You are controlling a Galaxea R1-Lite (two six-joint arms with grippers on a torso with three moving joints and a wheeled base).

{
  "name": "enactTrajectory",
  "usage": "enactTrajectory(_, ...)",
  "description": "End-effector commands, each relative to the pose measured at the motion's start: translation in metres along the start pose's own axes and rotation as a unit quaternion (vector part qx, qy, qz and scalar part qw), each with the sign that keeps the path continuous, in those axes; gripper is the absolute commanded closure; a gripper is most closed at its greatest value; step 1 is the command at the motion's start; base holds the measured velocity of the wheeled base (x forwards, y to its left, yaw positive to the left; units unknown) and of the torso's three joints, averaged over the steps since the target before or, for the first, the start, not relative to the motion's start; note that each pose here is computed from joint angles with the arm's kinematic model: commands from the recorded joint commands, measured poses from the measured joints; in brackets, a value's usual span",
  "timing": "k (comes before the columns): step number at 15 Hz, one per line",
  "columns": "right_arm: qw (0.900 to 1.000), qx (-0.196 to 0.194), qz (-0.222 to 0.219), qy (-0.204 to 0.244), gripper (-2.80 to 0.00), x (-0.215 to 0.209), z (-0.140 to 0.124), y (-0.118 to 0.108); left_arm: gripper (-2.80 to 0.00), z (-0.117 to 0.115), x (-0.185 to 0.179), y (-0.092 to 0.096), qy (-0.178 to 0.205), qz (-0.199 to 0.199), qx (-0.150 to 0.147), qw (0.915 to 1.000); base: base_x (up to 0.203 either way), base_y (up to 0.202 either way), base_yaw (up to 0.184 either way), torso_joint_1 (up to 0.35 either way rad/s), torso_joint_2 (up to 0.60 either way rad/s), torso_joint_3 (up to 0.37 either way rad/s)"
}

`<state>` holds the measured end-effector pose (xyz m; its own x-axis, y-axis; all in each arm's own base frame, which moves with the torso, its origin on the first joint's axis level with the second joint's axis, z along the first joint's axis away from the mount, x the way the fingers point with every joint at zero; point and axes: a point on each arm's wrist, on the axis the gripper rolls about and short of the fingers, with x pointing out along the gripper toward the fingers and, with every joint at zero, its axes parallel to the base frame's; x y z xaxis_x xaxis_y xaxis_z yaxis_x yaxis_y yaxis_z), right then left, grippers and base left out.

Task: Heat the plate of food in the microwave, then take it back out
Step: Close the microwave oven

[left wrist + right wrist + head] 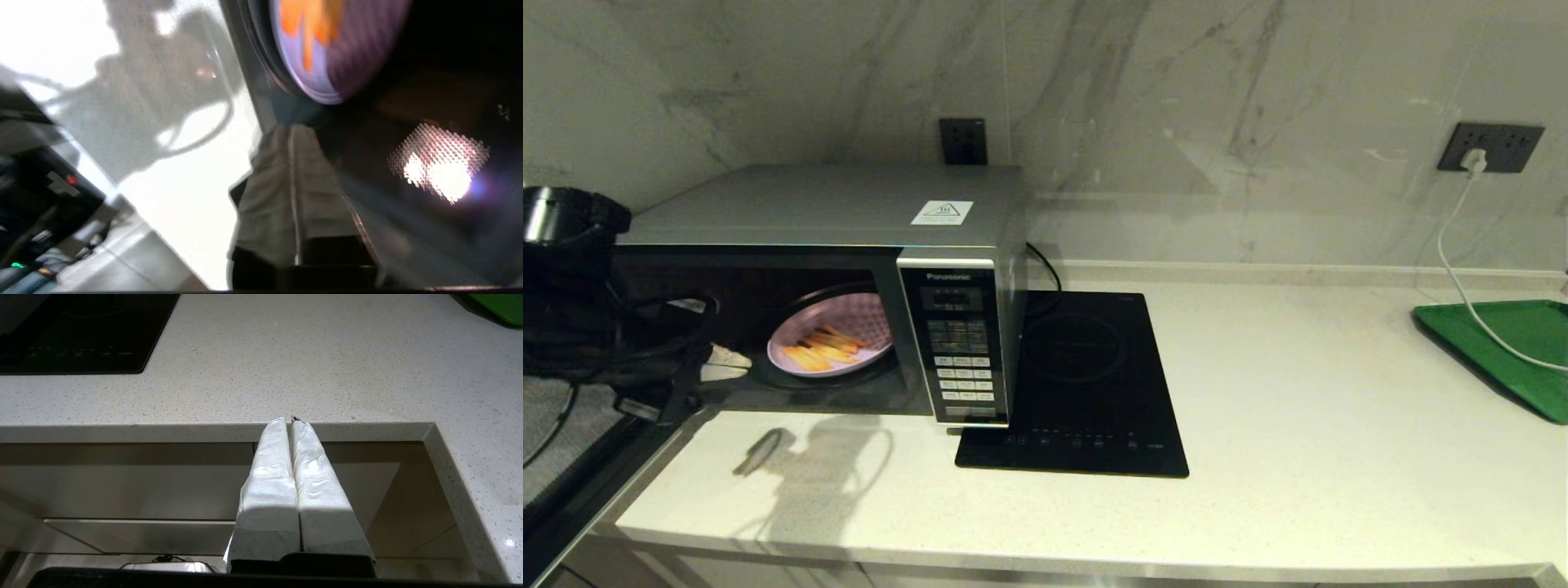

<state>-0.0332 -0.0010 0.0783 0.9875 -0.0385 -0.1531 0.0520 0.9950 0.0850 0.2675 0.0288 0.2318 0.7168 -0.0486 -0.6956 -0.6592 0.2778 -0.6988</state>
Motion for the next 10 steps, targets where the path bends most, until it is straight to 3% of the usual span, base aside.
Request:
enactTrajectory(1, 1.000, 0.000, 0.000, 0.001, 0.00, 0.000, 0.000, 0.000, 0.00, -0.003, -0.065, 0.002, -0.039, -0.061, 0.039, 0.9966, 0.000, 0.000, 0.000, 0.000, 0.00, 0.000)
enactTrajectory(3, 1.000, 0.000, 0.001, 0.001, 0.00, 0.000, 0.000, 0.000, 0.00, 0.018, -0.100, 0.004, -0.102, -0.069, 0.077, 0.9894, 0.000, 0.000, 0.000, 0.000, 0.00, 0.000)
enactTrajectory(5, 1.000, 0.000, 0.000, 0.001, 0.00, 0.000, 0.000, 0.000, 0.00, 0.042, -0.130, 0.004, -0.173, -0.062, 0.109, 0.9770, 0.000, 0.000, 0.000, 0.000, 0.00, 0.000)
enactTrajectory(8, 1.000, 0.000, 0.000, 0.001, 0.00, 0.000, 0.000, 0.000, 0.00, 0.075, -0.159, 0.010, -0.264, -0.019, 0.156, 0.9516, 0.000, 0.000, 0.000, 0.000, 0.00, 0.000)
enactTrajectory(10, 1.000, 0.000, 0.000, 0.001, 0.00, 0.000, 0.000, 0.000, 0.00, 0.101, -0.168, 0.019, -0.304, 0.021, 0.186, 0.9342, 0.000, 0.000, 0.000, 0.000, 0.00, 0.000)
